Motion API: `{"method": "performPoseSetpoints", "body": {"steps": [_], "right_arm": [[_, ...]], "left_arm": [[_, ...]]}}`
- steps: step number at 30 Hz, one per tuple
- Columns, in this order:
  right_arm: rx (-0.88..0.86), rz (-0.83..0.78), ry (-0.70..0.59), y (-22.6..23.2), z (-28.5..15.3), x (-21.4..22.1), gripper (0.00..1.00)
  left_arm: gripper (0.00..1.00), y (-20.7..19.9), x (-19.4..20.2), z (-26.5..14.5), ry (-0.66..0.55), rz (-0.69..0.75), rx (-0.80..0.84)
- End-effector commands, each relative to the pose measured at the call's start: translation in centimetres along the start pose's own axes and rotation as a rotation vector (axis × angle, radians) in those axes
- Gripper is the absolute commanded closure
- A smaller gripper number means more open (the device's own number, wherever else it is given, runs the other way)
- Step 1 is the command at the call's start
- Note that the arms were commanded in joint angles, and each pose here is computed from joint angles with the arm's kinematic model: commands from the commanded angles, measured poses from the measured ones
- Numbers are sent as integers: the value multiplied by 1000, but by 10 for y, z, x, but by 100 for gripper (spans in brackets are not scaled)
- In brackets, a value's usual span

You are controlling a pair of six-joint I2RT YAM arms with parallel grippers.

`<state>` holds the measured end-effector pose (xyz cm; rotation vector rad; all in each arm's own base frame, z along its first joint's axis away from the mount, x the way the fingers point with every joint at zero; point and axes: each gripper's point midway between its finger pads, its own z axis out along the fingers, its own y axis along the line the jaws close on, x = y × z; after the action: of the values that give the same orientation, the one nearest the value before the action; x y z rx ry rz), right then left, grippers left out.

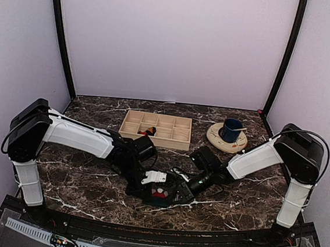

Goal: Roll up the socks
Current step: Roll the sock at the center of the board.

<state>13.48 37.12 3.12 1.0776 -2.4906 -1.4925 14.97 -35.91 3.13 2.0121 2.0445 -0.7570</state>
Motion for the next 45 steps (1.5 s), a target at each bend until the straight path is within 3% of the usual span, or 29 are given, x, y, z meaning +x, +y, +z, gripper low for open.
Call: {"method": "performPoseSetpoints", "body": {"steps": [1,20,28,35,45], "right_arm": [[3,-22,-70,6,-10,-9,78],[223,-134,-294,-9,-48,-10,77],[358,-326,-378,11,-59,-14,75],[503,-593,-343,42,-40,-15,67],[585,-804,-163,46,6,-4,64]], "left_arm": [[93,-15,12,3,61,-105,142],[92,-9,0,-5,17,-304,362],[92,-10,-2,-4,7,-343,420],[92,-9,-2,-5,-4,-374,457],[92,-9,-1,-4,-7,-394,488]]}}
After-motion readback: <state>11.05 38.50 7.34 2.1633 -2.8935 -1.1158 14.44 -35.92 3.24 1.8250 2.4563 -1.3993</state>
